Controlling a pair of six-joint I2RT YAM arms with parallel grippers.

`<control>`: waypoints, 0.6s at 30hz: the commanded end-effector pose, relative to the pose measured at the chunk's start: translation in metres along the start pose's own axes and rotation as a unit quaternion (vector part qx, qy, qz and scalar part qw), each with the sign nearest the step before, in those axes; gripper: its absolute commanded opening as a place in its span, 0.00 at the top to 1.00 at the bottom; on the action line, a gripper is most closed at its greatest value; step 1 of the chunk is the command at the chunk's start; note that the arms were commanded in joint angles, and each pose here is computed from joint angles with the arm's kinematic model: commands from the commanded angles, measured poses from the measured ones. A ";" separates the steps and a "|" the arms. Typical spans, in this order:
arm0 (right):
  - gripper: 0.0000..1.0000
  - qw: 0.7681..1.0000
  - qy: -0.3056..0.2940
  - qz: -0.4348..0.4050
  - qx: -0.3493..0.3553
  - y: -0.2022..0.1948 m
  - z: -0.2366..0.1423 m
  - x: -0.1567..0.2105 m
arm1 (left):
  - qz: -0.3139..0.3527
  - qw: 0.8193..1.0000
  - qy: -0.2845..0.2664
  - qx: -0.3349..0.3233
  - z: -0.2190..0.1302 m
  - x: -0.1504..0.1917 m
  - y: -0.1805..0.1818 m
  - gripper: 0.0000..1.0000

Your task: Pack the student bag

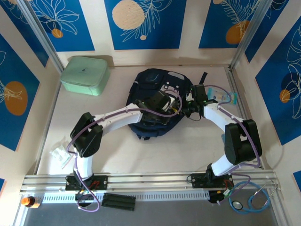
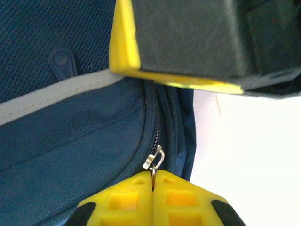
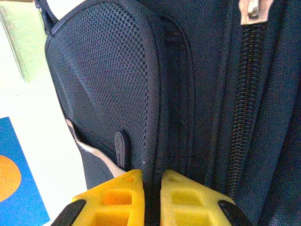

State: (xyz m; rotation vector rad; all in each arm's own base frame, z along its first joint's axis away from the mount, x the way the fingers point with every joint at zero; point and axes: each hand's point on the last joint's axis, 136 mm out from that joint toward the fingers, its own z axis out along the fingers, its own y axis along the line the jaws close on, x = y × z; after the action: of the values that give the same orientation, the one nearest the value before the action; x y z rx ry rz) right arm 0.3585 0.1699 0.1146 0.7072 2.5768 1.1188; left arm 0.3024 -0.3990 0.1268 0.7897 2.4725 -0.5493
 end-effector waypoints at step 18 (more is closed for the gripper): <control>0.98 0.997 -0.042 -0.055 0.014 0.014 -0.020 -0.040 | -0.008 0.986 0.065 -0.150 -0.061 0.074 0.124 1.00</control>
State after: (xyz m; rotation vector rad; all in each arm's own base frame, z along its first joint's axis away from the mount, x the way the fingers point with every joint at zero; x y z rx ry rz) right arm 0.3655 0.1565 0.1244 0.6472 2.5998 1.0408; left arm 0.3203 -0.2736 0.1124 0.6808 2.5390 -0.2347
